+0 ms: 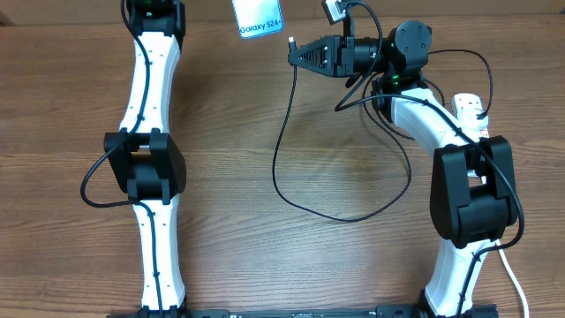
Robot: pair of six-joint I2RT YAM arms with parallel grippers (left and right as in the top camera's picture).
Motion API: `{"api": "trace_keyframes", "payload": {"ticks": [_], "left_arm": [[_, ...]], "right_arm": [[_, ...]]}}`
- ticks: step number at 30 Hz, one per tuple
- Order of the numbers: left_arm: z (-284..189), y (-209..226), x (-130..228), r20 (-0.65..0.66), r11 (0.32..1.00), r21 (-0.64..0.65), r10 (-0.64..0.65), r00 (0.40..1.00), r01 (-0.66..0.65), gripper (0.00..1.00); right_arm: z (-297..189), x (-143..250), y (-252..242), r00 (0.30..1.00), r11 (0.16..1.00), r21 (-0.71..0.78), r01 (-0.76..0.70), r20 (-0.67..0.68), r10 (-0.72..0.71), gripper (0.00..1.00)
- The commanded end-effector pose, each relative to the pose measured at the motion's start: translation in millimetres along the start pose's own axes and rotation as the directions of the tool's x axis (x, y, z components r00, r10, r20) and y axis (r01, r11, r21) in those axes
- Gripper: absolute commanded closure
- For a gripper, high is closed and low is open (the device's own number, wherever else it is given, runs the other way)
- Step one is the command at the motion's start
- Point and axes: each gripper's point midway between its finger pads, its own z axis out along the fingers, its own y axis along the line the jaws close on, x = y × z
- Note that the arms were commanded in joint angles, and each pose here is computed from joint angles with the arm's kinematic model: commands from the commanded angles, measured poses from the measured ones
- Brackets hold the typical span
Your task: Plug charger to phone and switch on socket
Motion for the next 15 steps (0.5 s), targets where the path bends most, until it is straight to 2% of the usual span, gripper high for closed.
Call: {"api": "trace_keyframes", "payload": {"ticks": [1, 5, 12, 15], "left_arm": [[4.3, -14.3, -6.0, 0.032, 0.996, 0.020, -0.092, 0.995, 0.091, 0.96], [11.3, -15.5, -7.1, 0.048, 0.996, 0.031, -0.086, 0.995, 0.085, 0.96], [15.6, -15.9, -10.5, 0.079, 0.999, 0.031, 0.020, 0.997, -0.022, 0.96], [15.6, -11.0, -11.7, 0.083, 1.000, 0.019, 0.015, 0.996, -0.017, 0.96]], "right_arm": [[4.3, -2.0, 4.4, 1.000, 1.000, -0.007, -0.020, -0.001, 0.020, 0.96], [8.7, 0.2, 5.6, 1.000, 0.999, -0.013, -0.030, -0.009, 0.030, 0.96], [14.3, 3.6, 7.1, 0.999, 0.999, -0.020, -0.033, -0.022, 0.032, 0.96], [14.1, 4.1, 7.3, 0.999, 0.999, -0.021, -0.031, -0.026, 0.031, 0.96]]}}
